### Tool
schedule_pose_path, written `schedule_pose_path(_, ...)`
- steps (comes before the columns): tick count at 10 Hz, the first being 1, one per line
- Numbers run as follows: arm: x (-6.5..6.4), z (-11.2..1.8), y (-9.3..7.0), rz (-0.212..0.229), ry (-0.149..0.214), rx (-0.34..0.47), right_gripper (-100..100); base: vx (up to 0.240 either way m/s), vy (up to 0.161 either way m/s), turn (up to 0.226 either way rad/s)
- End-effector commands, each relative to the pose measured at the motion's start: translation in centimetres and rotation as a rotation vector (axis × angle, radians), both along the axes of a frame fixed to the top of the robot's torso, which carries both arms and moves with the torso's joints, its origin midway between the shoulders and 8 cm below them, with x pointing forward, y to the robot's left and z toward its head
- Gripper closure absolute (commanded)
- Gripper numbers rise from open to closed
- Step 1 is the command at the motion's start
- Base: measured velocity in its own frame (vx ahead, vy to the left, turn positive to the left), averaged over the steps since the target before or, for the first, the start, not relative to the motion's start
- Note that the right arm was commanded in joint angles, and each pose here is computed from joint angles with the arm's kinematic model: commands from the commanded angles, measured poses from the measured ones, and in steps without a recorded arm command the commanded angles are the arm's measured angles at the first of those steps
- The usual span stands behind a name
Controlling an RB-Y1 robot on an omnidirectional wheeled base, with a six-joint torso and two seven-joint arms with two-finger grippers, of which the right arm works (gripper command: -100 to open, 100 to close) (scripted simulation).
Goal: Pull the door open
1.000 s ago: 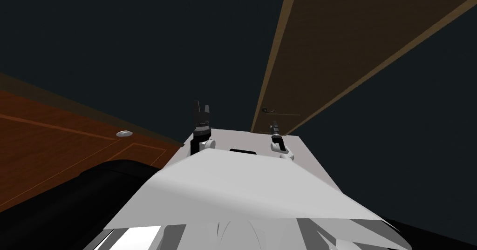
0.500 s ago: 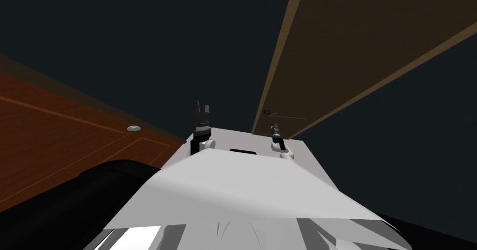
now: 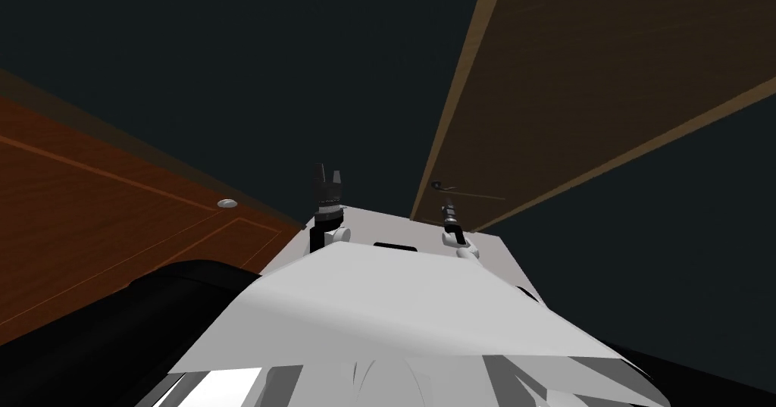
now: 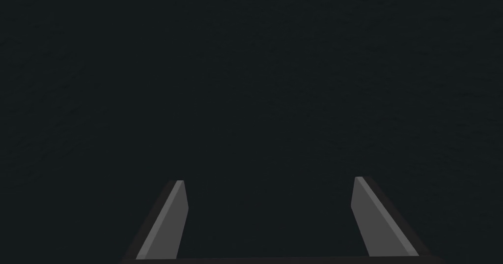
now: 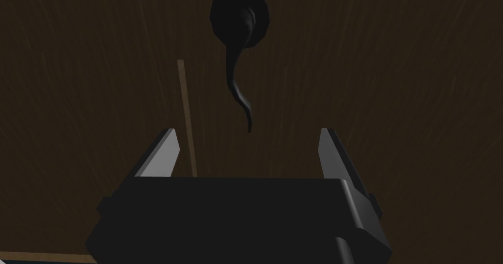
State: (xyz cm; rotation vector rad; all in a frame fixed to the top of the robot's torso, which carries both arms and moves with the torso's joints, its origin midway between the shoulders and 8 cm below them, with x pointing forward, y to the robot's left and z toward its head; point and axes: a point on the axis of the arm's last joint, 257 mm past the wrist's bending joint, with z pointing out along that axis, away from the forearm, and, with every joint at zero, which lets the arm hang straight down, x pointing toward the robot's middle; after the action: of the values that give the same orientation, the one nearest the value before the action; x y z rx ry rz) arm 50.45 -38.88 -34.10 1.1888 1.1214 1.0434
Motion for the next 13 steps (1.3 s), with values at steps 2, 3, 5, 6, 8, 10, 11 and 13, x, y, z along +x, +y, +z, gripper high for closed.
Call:
schedule_pose_path(2,0.1,-0.8,-0.9,-0.015,0.020,-0.003,-100,0.060,-0.078,0.142)
schedule_pose_path(3,0.1,-0.9,-1.1,-0.018,0.024,-0.003,-100,0.042,-0.077,0.088)
schedule_pose_path(5,0.1,-1.3,-1.5,-0.027,0.034,-0.005,-100,0.038,-0.061,0.084)
schedule_pose_path(6,0.1,-1.2,-1.4,-0.024,0.032,-0.004,-100,0.020,-0.030,0.021)
schedule_pose_path(8,-0.7,-1.4,-3.2,-0.045,0.033,-0.003,-100,0.152,0.000,0.104)
schedule_pose_path(10,-1.7,-1.4,-5.3,-0.072,0.034,-0.001,-100,0.206,-0.014,0.118)
schedule_pose_path(11,-2.3,-1.5,-6.5,-0.086,0.034,-0.001,-100,0.207,-0.028,0.150)
schedule_pose_path(13,-3.3,-1.4,-8.4,-0.111,0.034,0.000,-100,0.184,-0.002,0.133)
